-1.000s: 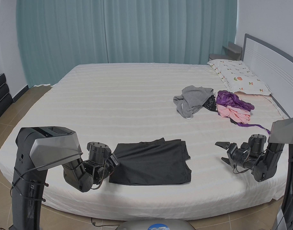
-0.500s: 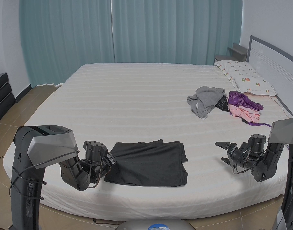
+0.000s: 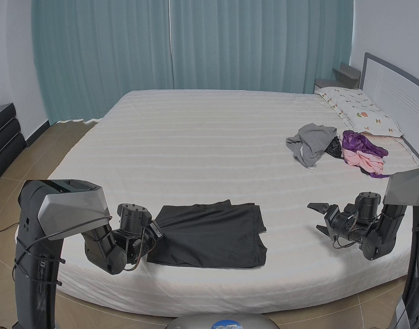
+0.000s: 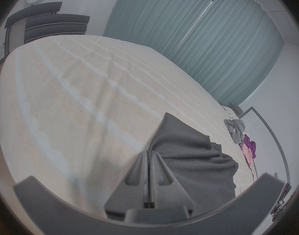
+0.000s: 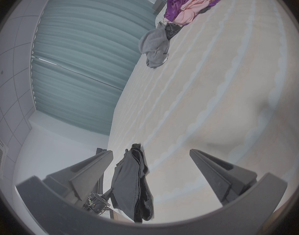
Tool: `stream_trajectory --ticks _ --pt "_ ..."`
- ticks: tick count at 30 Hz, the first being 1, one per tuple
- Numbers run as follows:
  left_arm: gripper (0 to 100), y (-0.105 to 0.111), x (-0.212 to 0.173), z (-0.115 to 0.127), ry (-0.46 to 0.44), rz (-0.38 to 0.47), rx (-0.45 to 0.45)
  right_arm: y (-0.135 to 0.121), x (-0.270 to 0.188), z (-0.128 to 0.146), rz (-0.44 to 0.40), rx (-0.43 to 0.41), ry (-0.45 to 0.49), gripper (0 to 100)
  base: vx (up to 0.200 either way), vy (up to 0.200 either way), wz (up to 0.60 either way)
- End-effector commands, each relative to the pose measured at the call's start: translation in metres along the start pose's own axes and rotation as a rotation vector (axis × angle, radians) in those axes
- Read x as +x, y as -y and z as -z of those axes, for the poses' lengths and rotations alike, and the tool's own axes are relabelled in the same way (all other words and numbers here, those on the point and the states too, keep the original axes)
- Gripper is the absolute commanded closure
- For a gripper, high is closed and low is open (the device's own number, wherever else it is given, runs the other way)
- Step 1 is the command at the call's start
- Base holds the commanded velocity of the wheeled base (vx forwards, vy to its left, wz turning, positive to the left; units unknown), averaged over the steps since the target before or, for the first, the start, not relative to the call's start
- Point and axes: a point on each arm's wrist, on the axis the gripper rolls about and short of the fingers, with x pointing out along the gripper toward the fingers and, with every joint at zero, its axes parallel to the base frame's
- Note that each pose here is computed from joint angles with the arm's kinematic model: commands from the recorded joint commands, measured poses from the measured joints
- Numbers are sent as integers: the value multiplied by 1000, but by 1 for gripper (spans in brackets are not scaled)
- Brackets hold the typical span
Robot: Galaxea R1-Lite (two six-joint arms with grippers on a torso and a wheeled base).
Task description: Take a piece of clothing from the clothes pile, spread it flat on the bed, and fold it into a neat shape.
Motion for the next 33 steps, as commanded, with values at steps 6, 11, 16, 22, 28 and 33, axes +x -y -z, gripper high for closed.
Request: stream_trajectory --ticks 6,11,16,22,28,33 --pt "100 0 -1 2 -6 -5 4 0 0 0 0 0 -2 0 0 200 0" --pt "100 2 -5 10 -30 -6 21 1 0 0 1 1 0 0 0 0 0" --pt "100 2 -5 13 -36 -4 25 0 0 0 0 0 -2 0 0 0 0" --pt "0 2 -8 16 -46 -6 30 0 0 0 0 0 -2 0 0 0 0" --pt "0 4 -12 13 -39 3 23 0 0 0 0 0 -2 0 0 0 0" --pt "0 10 -23 -15 15 38 -101 1 0 1 4 1 -2 0 0 0 0"
